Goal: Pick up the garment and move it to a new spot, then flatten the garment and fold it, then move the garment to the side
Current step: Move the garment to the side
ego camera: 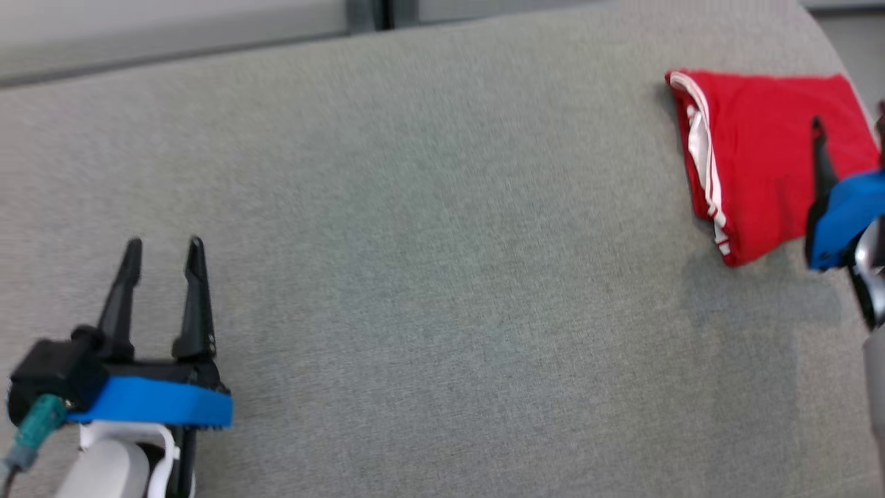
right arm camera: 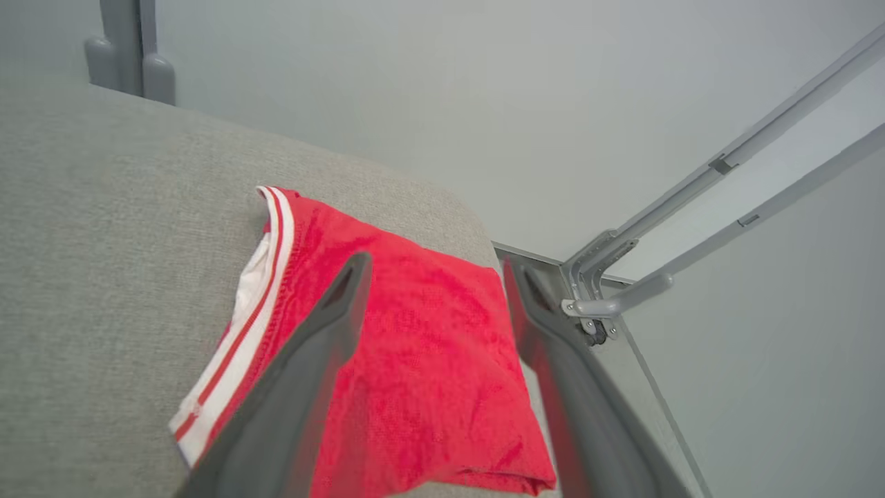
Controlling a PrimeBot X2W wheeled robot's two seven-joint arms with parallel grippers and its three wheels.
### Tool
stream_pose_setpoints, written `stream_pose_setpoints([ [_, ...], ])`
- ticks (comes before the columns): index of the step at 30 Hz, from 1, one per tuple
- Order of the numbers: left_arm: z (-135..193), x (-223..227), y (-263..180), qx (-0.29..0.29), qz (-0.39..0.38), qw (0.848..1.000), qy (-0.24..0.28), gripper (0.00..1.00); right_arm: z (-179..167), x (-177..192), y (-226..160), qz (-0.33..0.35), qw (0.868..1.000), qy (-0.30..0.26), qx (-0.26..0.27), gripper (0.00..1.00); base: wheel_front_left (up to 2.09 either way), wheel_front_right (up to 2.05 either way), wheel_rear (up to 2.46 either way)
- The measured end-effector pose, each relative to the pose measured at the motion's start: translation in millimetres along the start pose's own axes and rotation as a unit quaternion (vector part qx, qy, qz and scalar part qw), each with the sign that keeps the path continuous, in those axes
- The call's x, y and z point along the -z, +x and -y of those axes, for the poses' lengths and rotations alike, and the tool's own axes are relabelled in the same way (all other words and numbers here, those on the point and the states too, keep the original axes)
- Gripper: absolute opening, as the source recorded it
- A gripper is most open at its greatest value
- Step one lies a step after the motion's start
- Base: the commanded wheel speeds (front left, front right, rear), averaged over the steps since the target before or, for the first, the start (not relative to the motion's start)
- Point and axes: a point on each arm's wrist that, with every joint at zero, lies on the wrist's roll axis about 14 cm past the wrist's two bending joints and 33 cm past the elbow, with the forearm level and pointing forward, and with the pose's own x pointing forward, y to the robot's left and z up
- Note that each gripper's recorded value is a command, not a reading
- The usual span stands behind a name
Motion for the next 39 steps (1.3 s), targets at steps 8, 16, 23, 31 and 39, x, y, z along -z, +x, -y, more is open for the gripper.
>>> stream_pose_setpoints([
  [8, 0, -20, -48, -0.033, 0.015, 0.999, -0.001, 1.0, -30, -31, -55, 0.089, 0.99, 0.101, -0.037, 1.0, 0.0, 0.0, 0.0],
  [16, -14, -31, -89, -0.072, 0.029, 0.997, -0.001, 1.0, -72, -40, -105, 0.125, 0.973, 0.173, -0.087, 1.0, 0.0, 0.0, 0.0],
  [23, -23, -36, -114, -0.102, 0.042, 0.994, -0.006, 1.0, -105, -43, -134, 0.131, 0.96, 0.21, -0.127, 1.0, 0.0, 0.0, 0.0],
  [31, -26, -32, -120, -0.111, 0.038, 0.993, -0.007, 1.0, -127, -49, -149, 0.149, 0.952, 0.218, -0.156, 1.0, 0.0, 0.0, 0.0],
  [39, -27, -31, -121, -0.116, 0.041, 0.992, -0.006, 1.0, -127, -53, -155, 0.174, 0.945, 0.231, -0.154, 1.0, 0.0, 0.0, 0.0],
])
